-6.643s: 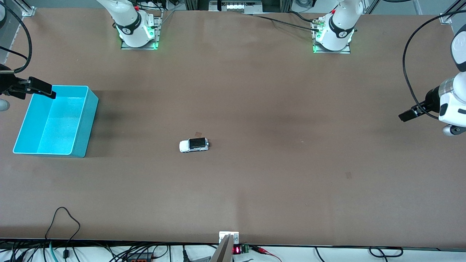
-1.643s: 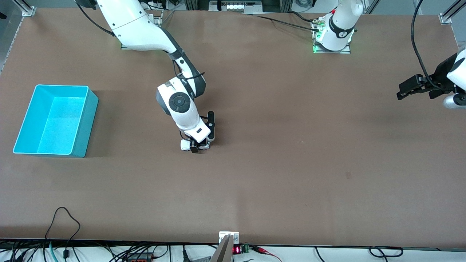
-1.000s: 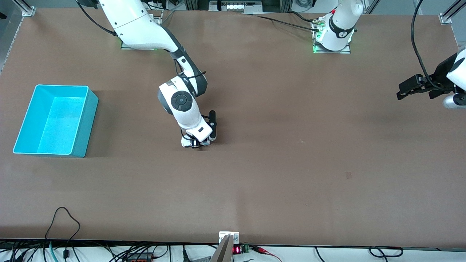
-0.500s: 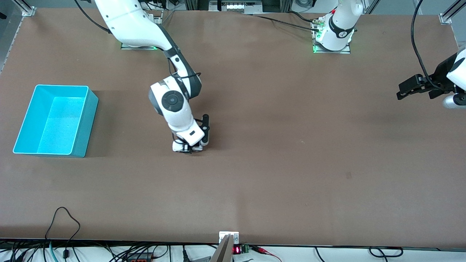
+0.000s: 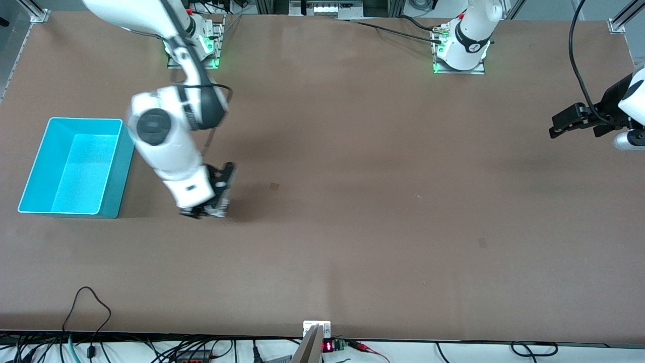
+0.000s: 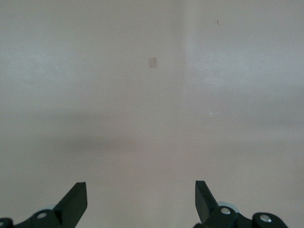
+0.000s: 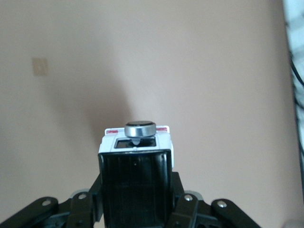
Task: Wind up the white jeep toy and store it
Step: 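Carry the held jeep with the right gripper over the blue bin, then lower the jeep into the blue bin with the right gripper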
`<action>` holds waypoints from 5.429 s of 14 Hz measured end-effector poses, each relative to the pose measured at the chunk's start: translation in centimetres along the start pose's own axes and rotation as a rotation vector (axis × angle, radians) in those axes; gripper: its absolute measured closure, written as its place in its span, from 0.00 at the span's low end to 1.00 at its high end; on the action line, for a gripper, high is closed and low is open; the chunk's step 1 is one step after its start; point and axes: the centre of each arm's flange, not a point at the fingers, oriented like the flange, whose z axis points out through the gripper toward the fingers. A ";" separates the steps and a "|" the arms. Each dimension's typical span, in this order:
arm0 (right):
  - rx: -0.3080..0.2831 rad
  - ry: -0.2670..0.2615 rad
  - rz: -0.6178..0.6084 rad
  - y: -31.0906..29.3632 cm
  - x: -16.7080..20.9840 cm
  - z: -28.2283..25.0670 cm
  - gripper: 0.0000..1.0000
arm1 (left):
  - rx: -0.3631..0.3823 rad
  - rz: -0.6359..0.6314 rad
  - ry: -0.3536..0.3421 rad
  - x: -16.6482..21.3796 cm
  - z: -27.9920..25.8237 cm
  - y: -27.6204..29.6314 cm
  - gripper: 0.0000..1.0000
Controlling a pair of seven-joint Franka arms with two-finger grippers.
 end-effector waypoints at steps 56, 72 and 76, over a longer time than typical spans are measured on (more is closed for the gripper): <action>0.151 -0.331 1.287 1.2 -43.9 18.6 0.45 | 0.002 0.007 -0.028 0.0 1.3 0.4 0.00; 0.154 -0.332 1.282 1.1 -43.6 19.0 0.15 | 0.002 0.007 -0.028 0.0 1.3 0.4 0.00; 0.154 -0.332 1.282 1.1 -43.6 19.0 0.00 | 0.001 0.007 -0.024 0.0 1.3 0.4 0.00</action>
